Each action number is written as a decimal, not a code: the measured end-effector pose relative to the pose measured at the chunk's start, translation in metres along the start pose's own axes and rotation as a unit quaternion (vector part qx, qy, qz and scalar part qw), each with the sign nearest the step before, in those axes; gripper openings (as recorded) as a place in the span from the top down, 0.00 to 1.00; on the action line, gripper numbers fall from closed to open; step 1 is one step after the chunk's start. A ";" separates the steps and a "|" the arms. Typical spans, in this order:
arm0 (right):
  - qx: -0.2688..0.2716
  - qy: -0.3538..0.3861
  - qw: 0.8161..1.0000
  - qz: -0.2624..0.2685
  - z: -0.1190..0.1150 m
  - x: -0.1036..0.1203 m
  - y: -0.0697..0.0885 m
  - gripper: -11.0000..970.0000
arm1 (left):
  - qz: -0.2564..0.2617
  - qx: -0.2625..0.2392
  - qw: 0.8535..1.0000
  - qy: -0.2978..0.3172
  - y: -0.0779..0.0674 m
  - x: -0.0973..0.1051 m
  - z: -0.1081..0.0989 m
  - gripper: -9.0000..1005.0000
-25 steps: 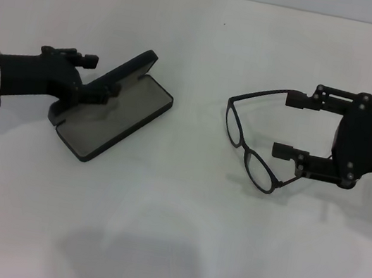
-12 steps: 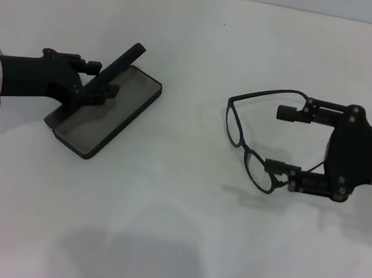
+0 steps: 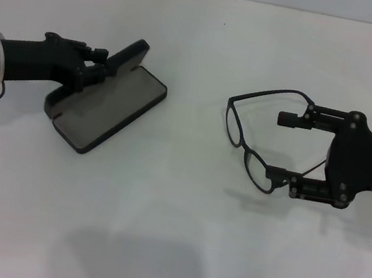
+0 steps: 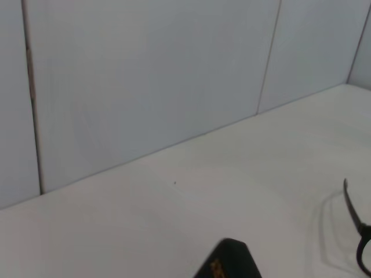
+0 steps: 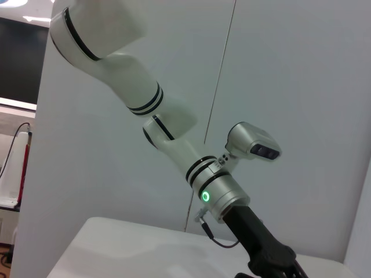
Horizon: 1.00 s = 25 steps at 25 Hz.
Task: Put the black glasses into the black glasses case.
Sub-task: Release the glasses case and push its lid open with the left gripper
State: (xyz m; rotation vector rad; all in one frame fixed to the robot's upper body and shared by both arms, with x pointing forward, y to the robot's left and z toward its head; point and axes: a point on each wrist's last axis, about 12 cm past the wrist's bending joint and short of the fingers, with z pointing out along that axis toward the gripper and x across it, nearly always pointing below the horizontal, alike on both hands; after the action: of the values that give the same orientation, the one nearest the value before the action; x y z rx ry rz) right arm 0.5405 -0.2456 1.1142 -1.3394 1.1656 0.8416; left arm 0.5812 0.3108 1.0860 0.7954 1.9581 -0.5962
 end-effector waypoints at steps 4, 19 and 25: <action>0.001 0.001 1.000 0.001 -0.002 0.001 0.001 0.30 | 0.000 0.012 1.000 -0.002 -0.001 -0.002 -0.002 0.67; 0.003 0.004 1.000 -0.003 -0.004 0.001 0.001 0.30 | -0.013 0.025 1.000 0.005 -0.003 -0.004 -0.001 0.49; 0.003 0.004 1.000 -0.005 -0.004 0.001 0.001 0.30 | -0.014 0.035 0.999 0.022 -0.006 -0.003 0.003 0.46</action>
State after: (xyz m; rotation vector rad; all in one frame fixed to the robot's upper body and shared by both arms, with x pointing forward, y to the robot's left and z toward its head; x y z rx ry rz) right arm 0.5393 -0.2497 1.1132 -1.3432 1.1658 0.8273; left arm 0.5799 0.3036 1.0879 0.8324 2.0007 -0.6722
